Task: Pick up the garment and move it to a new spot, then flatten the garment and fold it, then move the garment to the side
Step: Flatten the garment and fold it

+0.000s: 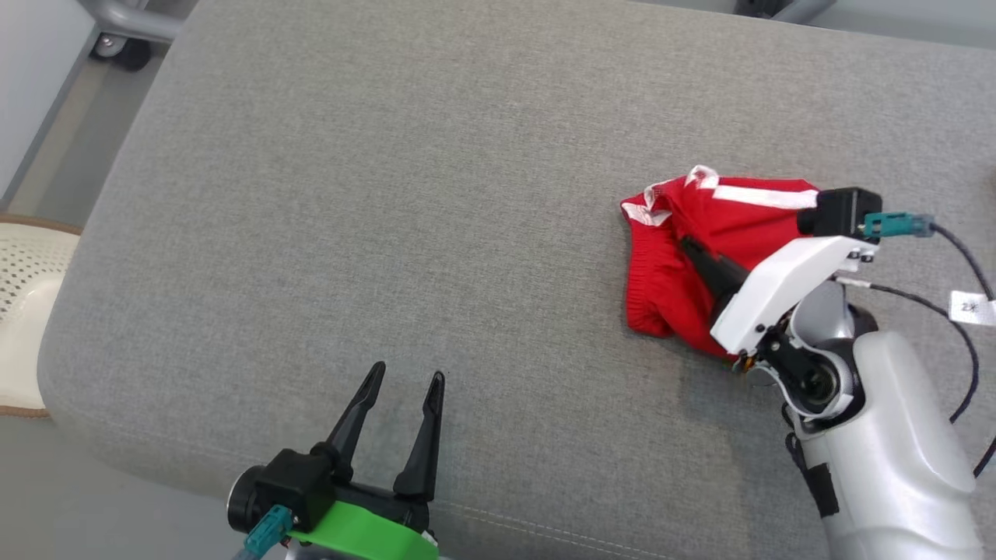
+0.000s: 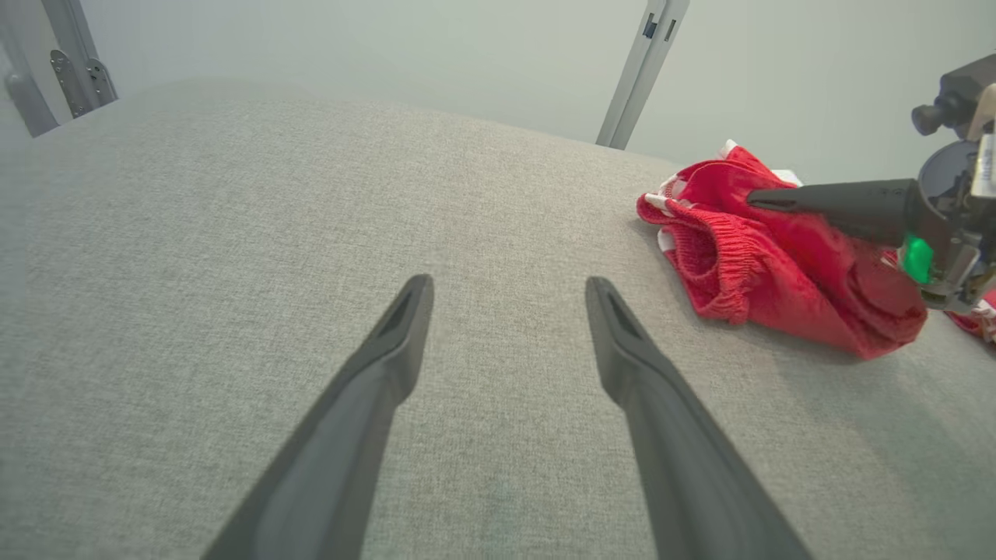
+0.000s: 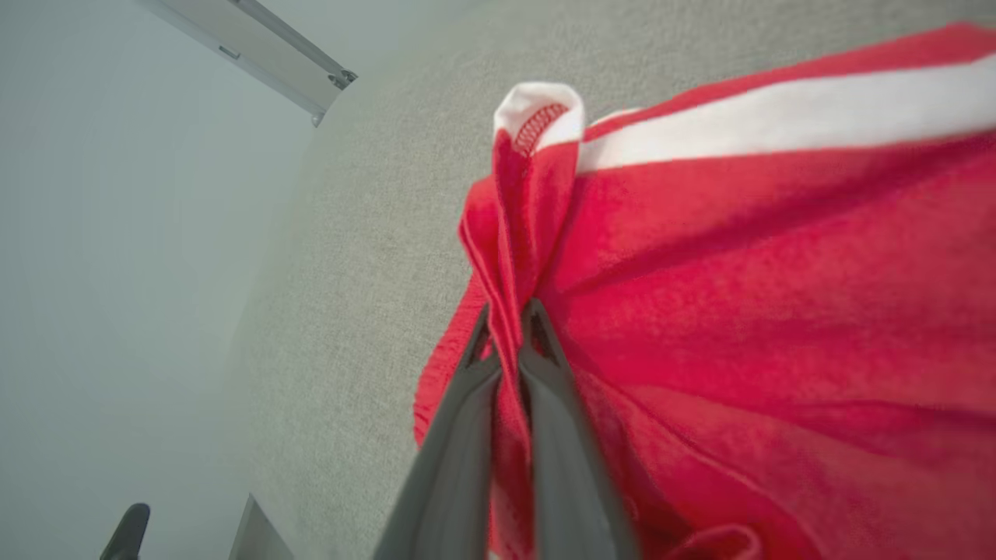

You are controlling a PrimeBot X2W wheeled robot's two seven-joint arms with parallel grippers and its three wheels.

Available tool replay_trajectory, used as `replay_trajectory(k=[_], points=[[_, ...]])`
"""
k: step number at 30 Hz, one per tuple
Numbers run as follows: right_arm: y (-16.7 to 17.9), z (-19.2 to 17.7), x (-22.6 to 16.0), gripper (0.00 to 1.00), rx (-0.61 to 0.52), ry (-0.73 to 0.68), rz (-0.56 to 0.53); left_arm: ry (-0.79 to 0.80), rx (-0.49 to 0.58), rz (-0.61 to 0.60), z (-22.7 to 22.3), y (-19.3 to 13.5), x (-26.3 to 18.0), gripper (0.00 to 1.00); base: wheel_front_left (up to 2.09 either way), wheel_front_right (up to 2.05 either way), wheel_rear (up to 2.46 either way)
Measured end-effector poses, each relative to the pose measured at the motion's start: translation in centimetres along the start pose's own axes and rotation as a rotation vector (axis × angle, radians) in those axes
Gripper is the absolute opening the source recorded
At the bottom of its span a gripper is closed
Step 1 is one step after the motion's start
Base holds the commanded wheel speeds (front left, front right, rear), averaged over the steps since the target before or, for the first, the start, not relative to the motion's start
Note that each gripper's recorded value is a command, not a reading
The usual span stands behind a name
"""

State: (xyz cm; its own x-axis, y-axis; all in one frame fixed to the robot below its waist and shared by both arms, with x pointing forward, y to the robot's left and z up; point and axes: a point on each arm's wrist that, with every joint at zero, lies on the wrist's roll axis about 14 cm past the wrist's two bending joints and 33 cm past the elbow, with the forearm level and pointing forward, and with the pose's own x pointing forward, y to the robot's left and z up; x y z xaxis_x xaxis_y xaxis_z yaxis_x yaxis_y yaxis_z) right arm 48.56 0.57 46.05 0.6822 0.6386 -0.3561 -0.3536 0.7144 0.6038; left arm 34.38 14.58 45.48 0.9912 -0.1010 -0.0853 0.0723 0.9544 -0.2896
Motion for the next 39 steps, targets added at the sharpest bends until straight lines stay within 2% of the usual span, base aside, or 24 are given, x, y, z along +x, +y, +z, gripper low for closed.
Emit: replay_trajectory(k=[6,13,14,15,20,23,26,30,31,32,33,39], points=[[1.7,-3.2,2.0,0.0,0.028,0.041,0.045,-0.008,-0.004,0.057,0.3,1.5,-1.0,1.0,0.0,0.0,0.0],[2.1,-2.1,2.7,0.0,0.036,-0.056,0.041,-0.006,-0.01,0.054,0.1,1.3,-1.4,1.0,0.0,0.0,0.0],[2.1,-2.0,2.7,0.25,0.031,-0.074,0.039,-0.004,-0.011,0.05,0.0,1.1,-1.4,1.0,0.0,0.0,0.0],[2.3,-1.8,2.6,1.0,0.022,-0.091,0.043,-0.002,-0.012,0.045,-0.1,1.0,-1.4,1.0,0.0,0.0,0.0],[3.4,-1.2,1.8,1.0,0.003,-0.17,0.067,0.007,-0.014,0.035,-0.5,0.7,-1.6,1.0,0.0,0.0,0.0],[4.1,-0.5,0.3,1.0,-0.055,-0.247,0.079,0.008,-0.019,0.041,-0.6,0.8,-1.9,1.0,0.0,0.0,0.0],[1.9,1.9,-3.0,1.0,-0.209,-0.379,0.015,0.01,-0.033,0.045,-0.7,0.8,-2.1,1.0,0.0,0.0,0.0],[-2.1,3.1,-6.1,1.0,-0.301,-0.444,-0.11,0.012,-0.053,0.012,-0.8,-0.4,-1.6,1.0,0.0,0.0,0.0],[-2.8,3.0,-6.4,0.48,-0.32,-0.444,-0.134,0.016,-0.058,0.004,-0.9,-0.7,-1.5,1.0,0.0,0.0,0.0],[-3.5,2.9,-6.6,0.06,-0.323,-0.445,-0.155,0.021,-0.068,-0.001,-1.1,-0.9,-1.4,1.0,0.0,0.0,0.0],[-4.0,2.6,-6.6,0.0,-0.332,-0.43,-0.171,0.023,-0.075,-0.005,-1.1,-1.1,-1.3,1.0,0.0,0.0,0.0],[-4.7,-0.5,-4.2,0.0,-0.338,-0.324,-0.175,0.032,-0.087,0.006,-1.4,-0.9,-0.5,1.0,0.0,0.0,0.0]])
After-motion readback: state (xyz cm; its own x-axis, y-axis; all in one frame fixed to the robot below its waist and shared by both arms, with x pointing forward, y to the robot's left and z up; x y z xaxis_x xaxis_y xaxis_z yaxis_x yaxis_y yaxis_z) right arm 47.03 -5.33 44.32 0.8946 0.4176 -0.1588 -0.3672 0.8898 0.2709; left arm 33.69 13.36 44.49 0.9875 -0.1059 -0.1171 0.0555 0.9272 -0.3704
